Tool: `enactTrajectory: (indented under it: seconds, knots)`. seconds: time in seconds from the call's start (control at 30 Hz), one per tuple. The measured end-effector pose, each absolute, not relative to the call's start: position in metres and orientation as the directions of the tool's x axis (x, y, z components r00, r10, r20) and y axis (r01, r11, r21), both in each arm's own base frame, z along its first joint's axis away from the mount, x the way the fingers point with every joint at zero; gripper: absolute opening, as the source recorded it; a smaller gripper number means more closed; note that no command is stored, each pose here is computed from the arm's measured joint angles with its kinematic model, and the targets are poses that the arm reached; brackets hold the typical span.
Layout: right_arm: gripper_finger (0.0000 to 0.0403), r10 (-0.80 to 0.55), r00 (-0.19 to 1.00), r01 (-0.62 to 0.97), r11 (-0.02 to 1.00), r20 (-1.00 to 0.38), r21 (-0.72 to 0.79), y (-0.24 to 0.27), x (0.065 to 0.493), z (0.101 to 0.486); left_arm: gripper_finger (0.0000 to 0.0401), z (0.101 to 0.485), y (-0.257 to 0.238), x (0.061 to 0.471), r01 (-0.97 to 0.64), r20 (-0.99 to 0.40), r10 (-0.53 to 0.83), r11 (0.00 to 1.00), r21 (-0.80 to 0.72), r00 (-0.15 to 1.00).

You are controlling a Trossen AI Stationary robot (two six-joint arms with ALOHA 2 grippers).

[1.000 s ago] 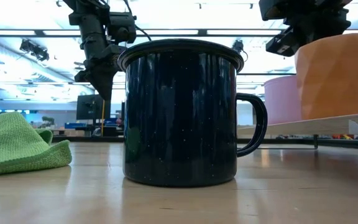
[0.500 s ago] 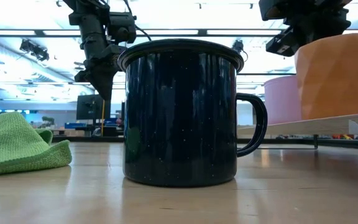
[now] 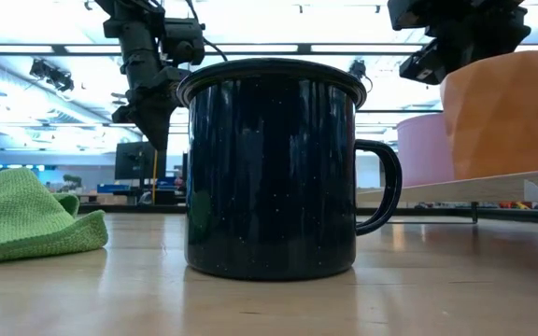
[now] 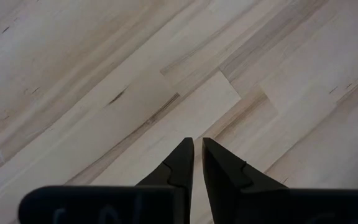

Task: Stack small to large cups/mugs on shelf
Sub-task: Put the dark blue mug on the shelf

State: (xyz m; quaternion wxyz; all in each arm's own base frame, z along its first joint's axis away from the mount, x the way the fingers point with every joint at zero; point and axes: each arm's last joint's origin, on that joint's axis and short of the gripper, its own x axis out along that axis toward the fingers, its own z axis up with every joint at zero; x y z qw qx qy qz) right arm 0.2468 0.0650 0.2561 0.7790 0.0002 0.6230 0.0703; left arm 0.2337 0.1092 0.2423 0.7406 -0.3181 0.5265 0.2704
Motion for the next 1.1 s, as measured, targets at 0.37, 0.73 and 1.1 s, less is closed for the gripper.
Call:
enactTrajectory:
  seconds: [0.37,0.73,1.1]
  knots:
    - [0.0115,0.109,0.231,-0.106,0.991,-0.967,0.086,0.064,0.245,0.267,0.0041,0.242,0.109,0.234,-0.736,-0.952,0.066,0.651,-0.186,0.299]
    - [0.0114,-0.001,0.386,-0.072,0.997,-0.923,-0.031,0.059,0.243,0.353,0.0045,0.242,0.109,0.234,-0.735,-0.950,0.052,0.647,-0.202,0.307]
    - [0.0114,-0.160,0.561,0.040,0.985,-0.812,-0.166,0.049,0.224,0.430,0.0041,0.247,0.101,0.248,-0.633,-0.881,-0.092,0.661,-0.402,0.463]
